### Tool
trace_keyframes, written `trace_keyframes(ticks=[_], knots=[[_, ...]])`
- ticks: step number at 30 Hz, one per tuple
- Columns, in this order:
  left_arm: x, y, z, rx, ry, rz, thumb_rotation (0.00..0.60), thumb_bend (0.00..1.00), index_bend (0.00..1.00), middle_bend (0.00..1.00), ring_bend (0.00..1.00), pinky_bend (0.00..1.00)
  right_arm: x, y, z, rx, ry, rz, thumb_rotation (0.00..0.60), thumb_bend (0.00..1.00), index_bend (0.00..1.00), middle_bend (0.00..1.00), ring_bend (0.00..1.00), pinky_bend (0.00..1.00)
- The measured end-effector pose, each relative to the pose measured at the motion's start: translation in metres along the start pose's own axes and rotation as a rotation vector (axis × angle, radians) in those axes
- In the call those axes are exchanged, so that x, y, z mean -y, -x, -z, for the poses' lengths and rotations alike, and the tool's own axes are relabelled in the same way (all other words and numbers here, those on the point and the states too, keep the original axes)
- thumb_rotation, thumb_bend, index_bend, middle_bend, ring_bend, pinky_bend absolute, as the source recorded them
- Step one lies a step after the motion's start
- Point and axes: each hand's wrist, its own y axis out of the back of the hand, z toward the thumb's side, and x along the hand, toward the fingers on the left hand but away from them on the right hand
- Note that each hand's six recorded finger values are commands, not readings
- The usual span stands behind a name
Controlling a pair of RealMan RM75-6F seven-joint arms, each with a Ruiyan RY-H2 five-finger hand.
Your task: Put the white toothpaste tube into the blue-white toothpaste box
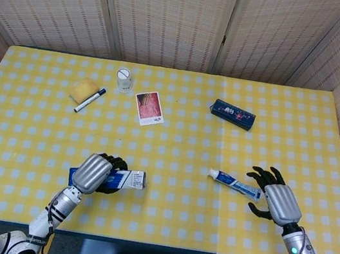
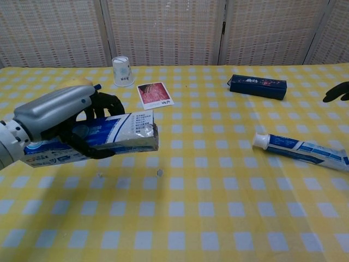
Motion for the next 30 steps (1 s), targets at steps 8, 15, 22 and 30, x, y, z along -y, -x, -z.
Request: trace_keyframes(ticks=[8,15,22,30], knots=[[-0.016,0.001,0.026,-0.082,0.020,-0.023,0.600,0.25,0.57,0.65,0.58,0.56,0.022,0.028,-0.021,0.034,-0.003,-0.016,0.600,0.33,0.27,0.19,0.19,0.03],[-0.027,0.006,0.040,-0.097,0.002,-0.030,0.600,0.25,0.57,0.65,0.58,0.56,0.034,0.052,-0.024,0.090,-0.027,-0.006,0.600,0.33,0.30,0.18,0.20,0.07],[-0.036,0.007,0.054,-0.114,0.017,-0.041,0.600,0.25,0.57,0.65,0.58,0.56,0.044,0.065,-0.019,0.142,-0.040,-0.017,0.600,0.33,0.31,0.18,0.21,0.07],[-0.042,0.009,0.066,-0.123,0.023,-0.047,0.600,0.25,0.57,0.65,0.58,0.56,0.056,0.080,-0.031,0.146,-0.022,-0.059,0.600,0.33,0.33,0.18,0.22,0.10]])
